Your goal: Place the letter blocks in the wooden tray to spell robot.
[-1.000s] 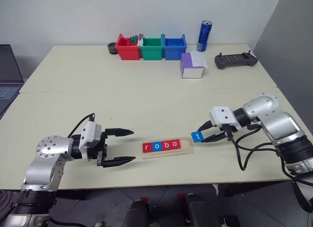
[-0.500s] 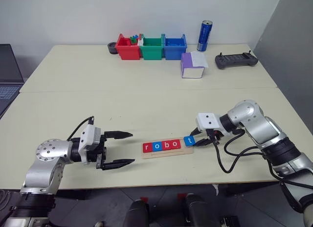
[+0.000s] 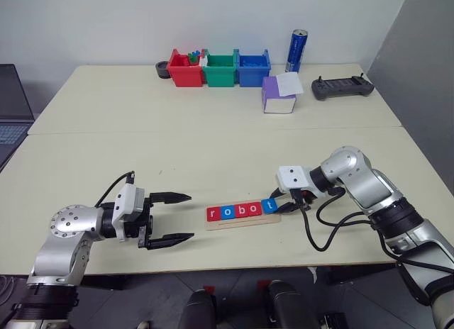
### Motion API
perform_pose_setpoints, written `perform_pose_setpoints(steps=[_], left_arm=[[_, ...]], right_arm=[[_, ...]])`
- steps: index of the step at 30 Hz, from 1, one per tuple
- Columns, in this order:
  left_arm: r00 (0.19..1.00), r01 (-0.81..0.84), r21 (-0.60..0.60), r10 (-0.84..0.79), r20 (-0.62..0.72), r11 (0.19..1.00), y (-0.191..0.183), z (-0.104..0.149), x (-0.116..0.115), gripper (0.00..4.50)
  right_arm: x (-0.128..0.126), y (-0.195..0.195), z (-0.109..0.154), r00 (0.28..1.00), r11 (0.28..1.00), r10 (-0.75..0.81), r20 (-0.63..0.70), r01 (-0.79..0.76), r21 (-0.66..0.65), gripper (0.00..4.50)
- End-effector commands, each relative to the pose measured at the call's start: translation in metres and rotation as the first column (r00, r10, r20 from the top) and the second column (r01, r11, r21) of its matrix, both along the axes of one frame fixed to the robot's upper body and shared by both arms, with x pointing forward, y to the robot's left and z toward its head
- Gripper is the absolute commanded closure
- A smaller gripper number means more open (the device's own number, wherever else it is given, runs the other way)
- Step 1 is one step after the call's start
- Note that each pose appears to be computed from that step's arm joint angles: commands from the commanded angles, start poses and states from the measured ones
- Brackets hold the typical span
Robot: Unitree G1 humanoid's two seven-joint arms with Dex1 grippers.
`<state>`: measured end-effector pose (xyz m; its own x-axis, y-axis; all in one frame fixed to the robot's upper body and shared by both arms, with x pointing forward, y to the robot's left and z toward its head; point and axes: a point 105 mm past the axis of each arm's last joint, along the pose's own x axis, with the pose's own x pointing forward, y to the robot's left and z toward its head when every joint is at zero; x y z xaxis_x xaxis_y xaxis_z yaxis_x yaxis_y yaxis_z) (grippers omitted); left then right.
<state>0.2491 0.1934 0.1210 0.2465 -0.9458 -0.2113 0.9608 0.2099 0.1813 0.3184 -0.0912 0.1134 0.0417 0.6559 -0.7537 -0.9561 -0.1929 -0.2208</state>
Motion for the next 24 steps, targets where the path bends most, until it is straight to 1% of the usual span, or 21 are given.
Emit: perform_pose_setpoints(steps=[1,14,24], left_arm=[[0.999,-0.011,-0.003,0.011,0.038,1.000,0.004,0.007,0.001,0.00],[0.999,-0.010,-0.006,0.010,0.043,1.000,0.000,0.013,0.001,0.00],[0.999,-0.012,-0.009,0.013,0.046,1.000,-0.006,0.017,0.001,0.00]], right_arm=[[-0.001,0.003,0.007,1.000,1.000,-0.001,-0.002,0.001,0.007,3.03],[-0.001,0.006,0.005,0.999,1.000,-0.021,-0.037,0.022,0.010,3.03],[0.002,0.009,0.005,0.999,0.999,-0.035,-0.037,0.035,0.001,3.03]])
